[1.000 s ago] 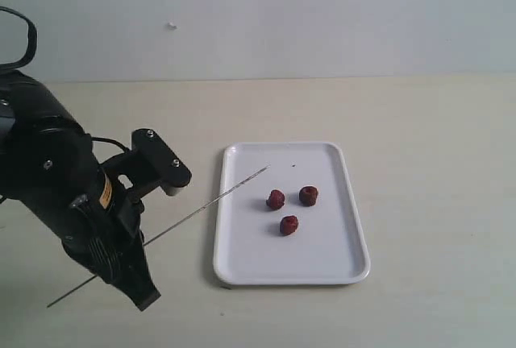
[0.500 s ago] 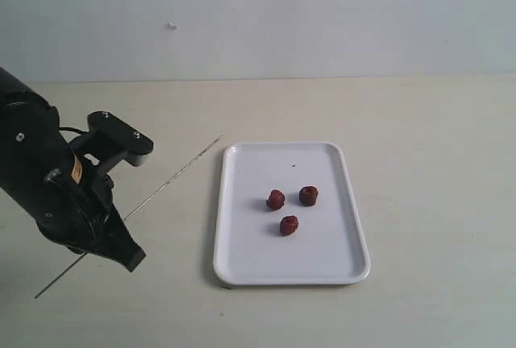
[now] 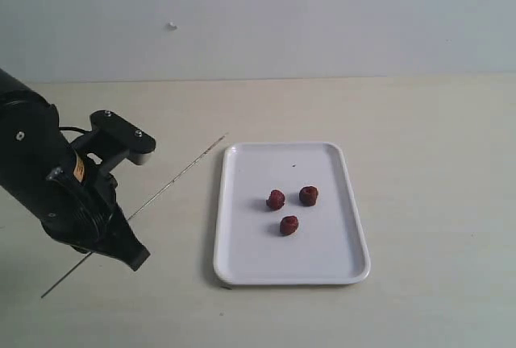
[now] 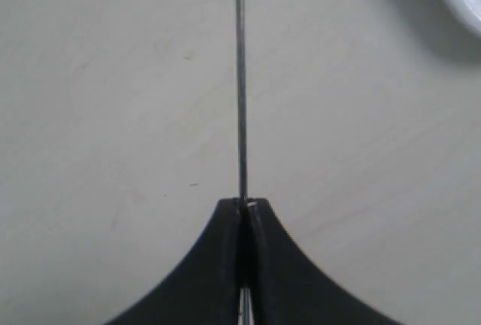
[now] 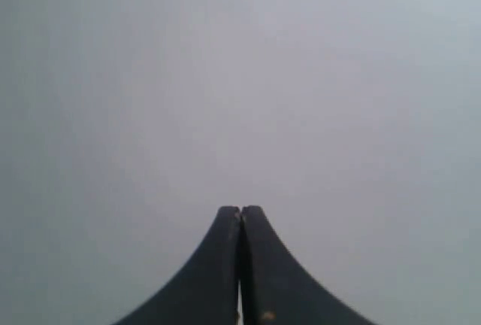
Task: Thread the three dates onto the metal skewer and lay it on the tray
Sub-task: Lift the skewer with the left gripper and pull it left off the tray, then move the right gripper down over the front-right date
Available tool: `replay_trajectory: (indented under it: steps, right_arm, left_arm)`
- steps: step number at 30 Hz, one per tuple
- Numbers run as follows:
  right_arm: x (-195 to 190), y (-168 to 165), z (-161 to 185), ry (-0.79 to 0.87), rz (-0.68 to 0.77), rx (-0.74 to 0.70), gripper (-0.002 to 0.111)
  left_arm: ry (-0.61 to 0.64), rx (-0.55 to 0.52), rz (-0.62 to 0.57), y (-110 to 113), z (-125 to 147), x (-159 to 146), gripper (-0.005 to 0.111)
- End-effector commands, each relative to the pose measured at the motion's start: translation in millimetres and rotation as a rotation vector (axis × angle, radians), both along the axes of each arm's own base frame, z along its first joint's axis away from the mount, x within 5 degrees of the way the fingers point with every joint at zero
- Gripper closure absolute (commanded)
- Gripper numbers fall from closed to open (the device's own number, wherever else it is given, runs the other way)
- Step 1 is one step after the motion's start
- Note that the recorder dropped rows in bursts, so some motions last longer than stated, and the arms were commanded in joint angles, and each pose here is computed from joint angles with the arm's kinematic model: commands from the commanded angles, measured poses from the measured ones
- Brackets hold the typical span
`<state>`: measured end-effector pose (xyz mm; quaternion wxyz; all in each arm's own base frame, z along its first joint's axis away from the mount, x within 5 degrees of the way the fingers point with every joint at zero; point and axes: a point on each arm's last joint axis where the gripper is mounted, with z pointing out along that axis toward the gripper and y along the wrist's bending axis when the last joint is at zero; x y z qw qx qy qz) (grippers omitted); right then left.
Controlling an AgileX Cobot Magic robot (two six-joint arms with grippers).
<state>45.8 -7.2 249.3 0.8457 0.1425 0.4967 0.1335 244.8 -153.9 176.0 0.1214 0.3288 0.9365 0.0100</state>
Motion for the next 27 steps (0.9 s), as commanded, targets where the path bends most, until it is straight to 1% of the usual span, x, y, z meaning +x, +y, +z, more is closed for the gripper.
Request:
replay_trajectory:
  steps: [1, 2, 4, 7, 9, 12, 13, 15, 16, 18, 19, 20, 21, 22, 23, 24, 25, 27]
  right_arm:
    - [-4.0, -2.8, 4.2, -0.095, 0.048, 0.146, 0.108]
    - [-3.8, -4.6, 6.0, -0.091, 0.057, 0.206, 0.108]
    - [1.7, -6.0, 12.8, -0.035, 0.052, 0.237, 0.108]
    - [18.9, -6.0, 28.0, 0.108, 0.017, 0.171, 0.108]
    - [38.2, -5.9, 39.5, 0.236, 0.004, 0.122, 0.108]
    - [71.1, -4.5, 52.4, 0.439, 0.007, 0.012, 0.108]
    - [90.8, -4.5, 57.5, 0.552, 0.013, -0.040, 0.108]
    - [126.4, -6.2, 62.5, 0.740, 0.031, -0.056, 0.108]
    - [145.1, -7.3, 64.9, 0.811, 0.036, -0.098, 0.108]
    - [179.7, -9.0, 65.7, 0.979, 0.061, -0.307, 0.108]
    - [196.2, -9.0, 66.2, 1.088, 0.105, -0.441, 0.108]
    - [206.4, -7.4, 67.1, 1.143, 0.154, -0.486, 0.108]
    - [214.7, -5.2, 67.8, 1.179, 0.202, -0.491, 0.108]
    - [226.5, -0.2, 65.9, 1.230, 0.292, -0.465, 0.108]
    - [242.4, 14.6, 57.2, 1.305, 0.480, -0.472, 0.108]
    - [249.0, 26.4, 48.8, 1.352, 0.605, -0.541, 0.108]
    - [264.2, 41.7, 32.9, 1.417, 0.732, -0.616, 0.108]
    - [287.9, 66.6, 10.8, 1.464, 0.818, -0.743, 0.108]
  left_arm:
    - [-0.005, -0.016, 0.010, 0.7, 2.3, -0.7, 0.107]
    - [0.000, -0.014, 0.012, 1.2, 1.1, -1.7, 0.107]
    - [0.004, -0.011, 0.012, 1.8, 0.1, -2.5, 0.107]
    - [0.011, -0.007, 0.012, 2.8, -1.9, -4.1, 0.107]
    - [0.012, -0.008, 0.013, 2.7, -1.8, -4.2, 0.107]
    - [0.013, -0.027, 0.025, 1.3, -1.7, -4.2, 0.107]
    - [0.011, -0.028, 0.025, 1.2, -1.7, -4.0, 0.107]
    - [0.011, -0.028, 0.025, 1.2, -1.7, -4.0, 0.107]
    - [0.011, -0.028, 0.025, 1.2, -1.7, -4.0, 0.107]
    - [0.011, -0.026, 0.017, 1.2, -1.7, -4.1, 0.107]
    - [0.011, -0.026, 0.017, 1.2, -1.7, -4.1, 0.107]
    - [0.011, -0.026, 0.017, 1.2, -1.7, -4.1, 0.107]
    - [0.011, -0.026, 0.015, 1.2, -1.7, -4.1, 0.107]
    - [0.011, -0.026, 0.015, 1.2, -1.7, -4.1, 0.107]
    - [0.017, -0.022, 0.015, 1.5, -1.8, -4.6, 0.107]
    - [0.024, -0.014, 0.005, 2.0, -2.0, -5.3, 0.107]
    - [0.033, -0.006, 0.002, 2.7, -2.3, -6.2, 0.107]
    - [0.031, -0.006, -0.002, 2.6, -2.2, -6.0, 0.107]
